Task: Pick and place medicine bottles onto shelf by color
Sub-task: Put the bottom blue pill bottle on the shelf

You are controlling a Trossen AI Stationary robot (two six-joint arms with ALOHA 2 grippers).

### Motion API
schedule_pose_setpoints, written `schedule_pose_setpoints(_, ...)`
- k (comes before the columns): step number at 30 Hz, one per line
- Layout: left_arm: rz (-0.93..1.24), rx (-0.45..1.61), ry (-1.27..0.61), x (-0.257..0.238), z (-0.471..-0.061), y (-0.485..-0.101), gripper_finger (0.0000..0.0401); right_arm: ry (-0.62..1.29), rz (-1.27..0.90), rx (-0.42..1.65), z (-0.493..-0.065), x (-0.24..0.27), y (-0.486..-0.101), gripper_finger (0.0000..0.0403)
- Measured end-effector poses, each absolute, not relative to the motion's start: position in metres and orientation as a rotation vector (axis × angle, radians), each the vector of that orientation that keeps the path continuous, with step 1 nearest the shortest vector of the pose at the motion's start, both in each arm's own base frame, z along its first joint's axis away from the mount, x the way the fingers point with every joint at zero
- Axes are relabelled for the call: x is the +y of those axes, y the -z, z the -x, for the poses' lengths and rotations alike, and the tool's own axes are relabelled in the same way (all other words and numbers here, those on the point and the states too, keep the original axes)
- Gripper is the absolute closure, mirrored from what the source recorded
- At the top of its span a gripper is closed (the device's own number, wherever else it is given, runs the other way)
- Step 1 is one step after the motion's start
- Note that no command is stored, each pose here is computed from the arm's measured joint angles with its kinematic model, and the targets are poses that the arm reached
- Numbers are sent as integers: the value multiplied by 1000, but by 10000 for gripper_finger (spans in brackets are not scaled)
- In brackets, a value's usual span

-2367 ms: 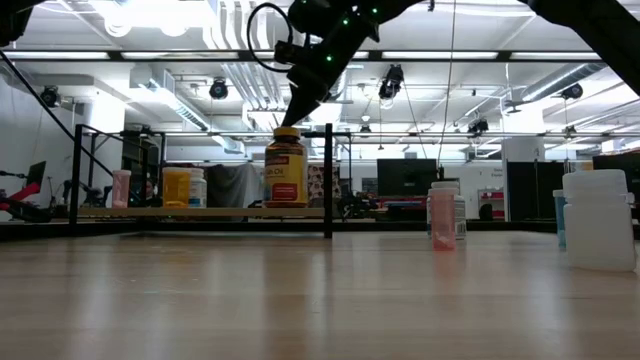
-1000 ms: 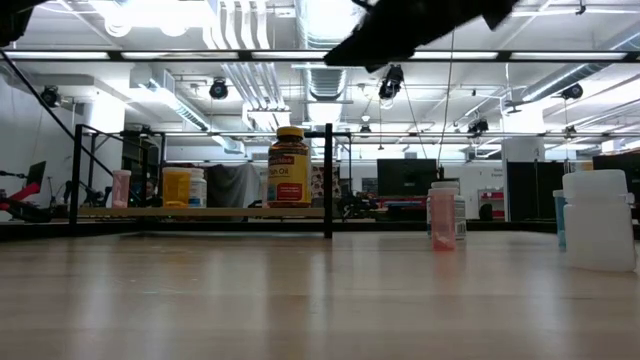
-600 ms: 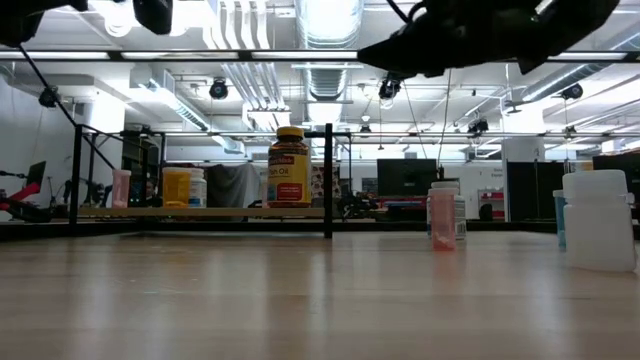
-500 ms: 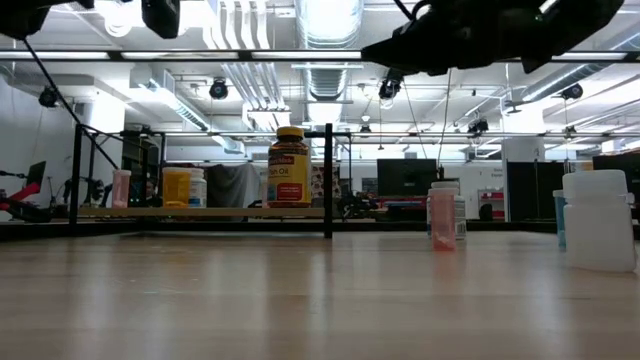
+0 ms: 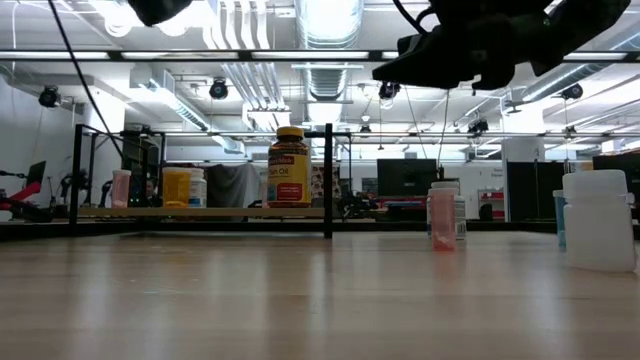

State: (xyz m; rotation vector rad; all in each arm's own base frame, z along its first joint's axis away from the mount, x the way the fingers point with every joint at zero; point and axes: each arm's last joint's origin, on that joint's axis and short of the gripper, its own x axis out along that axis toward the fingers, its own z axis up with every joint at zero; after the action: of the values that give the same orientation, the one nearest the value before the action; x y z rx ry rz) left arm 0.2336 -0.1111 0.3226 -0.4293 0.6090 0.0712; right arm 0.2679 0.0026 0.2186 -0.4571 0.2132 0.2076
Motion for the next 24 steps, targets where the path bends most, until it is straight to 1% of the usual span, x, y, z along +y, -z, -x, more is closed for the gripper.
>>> schedule_pose_setpoints(3, 541, 821, -167, -123, -236, -331, 401, -210, 463, 219, -268, 3, -218, 390)
schedule_pose_setpoints(7, 725, 1178, -220, -146, -238, -335, 401, -213, 455, 234, -267, 3, -217, 390)
schedule_pose_setpoints(10, 747, 1364, -211, -169, -238, -331, 401, -215, 436, 254, -267, 3, -215, 390)
schedule_pose_setpoints(14, 709, 1441, -221, -198, -233, -320, 401, -216, 414, 275, -266, 3, -212, 390)
schedule_pose_setpoints(19, 751, 1509, -389, -220, -215, -301, 401, -218, 412, 286, -266, 3, -210, 390)
schedule_pose_setpoints(22, 753, 1522, -409, -235, -203, -291, 400, -219, 412, 286, -265, 3, -210, 390)
schedule_pose_setpoints(24, 760, 1535, -413, -242, -196, -284, 392, -222, 412, 286, -265, 3, -210, 390)
